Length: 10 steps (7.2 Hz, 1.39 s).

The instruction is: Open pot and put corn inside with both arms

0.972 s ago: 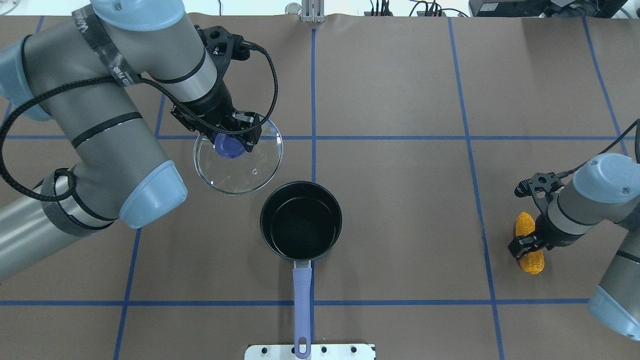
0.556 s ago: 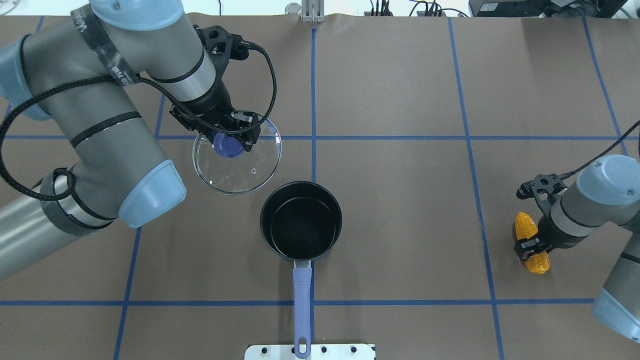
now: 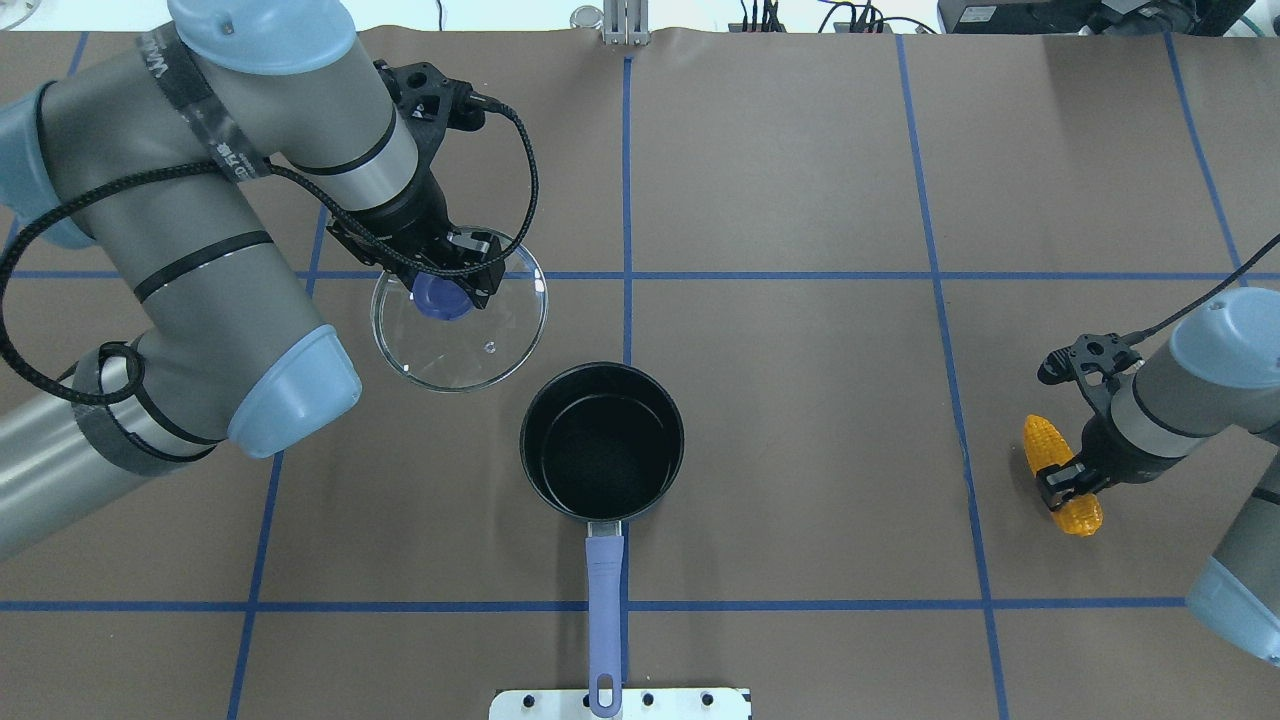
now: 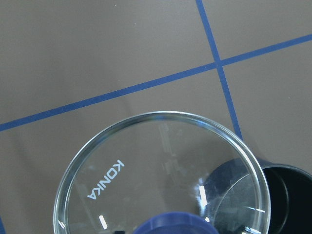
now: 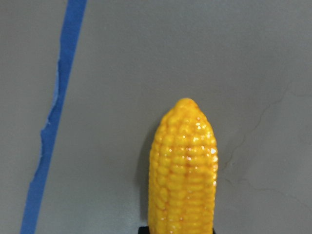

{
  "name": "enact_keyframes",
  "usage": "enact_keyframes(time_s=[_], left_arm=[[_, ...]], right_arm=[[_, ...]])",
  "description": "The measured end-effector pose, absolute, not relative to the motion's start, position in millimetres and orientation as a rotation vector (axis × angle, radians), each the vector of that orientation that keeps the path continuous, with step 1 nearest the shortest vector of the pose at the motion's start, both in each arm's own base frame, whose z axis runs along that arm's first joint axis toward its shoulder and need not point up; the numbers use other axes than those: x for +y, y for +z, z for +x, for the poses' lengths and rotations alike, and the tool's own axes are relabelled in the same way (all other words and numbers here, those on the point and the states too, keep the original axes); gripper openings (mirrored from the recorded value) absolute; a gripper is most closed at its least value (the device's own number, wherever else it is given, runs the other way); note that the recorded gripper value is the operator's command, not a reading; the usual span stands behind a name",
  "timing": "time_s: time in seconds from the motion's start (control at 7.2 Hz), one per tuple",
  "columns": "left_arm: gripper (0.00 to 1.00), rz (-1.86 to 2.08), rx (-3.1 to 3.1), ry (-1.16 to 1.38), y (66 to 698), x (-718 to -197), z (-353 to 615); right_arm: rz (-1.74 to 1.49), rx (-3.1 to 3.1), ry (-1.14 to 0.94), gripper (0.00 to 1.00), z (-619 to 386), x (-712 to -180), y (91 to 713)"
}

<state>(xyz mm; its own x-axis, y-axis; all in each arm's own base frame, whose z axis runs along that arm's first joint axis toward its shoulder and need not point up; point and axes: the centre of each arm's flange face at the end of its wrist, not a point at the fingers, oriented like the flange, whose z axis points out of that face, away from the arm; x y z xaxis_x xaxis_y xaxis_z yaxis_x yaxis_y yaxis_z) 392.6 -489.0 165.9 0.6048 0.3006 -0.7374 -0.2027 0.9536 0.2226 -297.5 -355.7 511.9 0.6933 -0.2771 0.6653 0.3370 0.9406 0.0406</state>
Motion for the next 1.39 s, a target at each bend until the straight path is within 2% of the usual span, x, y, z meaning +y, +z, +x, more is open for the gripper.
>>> enact_keyframes(time_s=[0.42, 0.83, 1.39], left_arm=[[0.57, 0.151, 0.837, 0.378, 210.8, -490.7, 364.2], [0.57, 0.178, 0.829, 0.426, 282.5, -477.4, 336.8], [0.58, 0.202, 0.781, 0.49, 395.4, -466.3, 281.5]], right_arm=[[-0.043, -0.828, -0.327, 0.4, -305.8, -393.5, 453.4], [-0.042, -0.872, -0.287, 0.38, -356.3, -426.3, 339.4], [-0.065, -0.96, -0.23, 0.39, -437.8, -396.5, 213.2]])
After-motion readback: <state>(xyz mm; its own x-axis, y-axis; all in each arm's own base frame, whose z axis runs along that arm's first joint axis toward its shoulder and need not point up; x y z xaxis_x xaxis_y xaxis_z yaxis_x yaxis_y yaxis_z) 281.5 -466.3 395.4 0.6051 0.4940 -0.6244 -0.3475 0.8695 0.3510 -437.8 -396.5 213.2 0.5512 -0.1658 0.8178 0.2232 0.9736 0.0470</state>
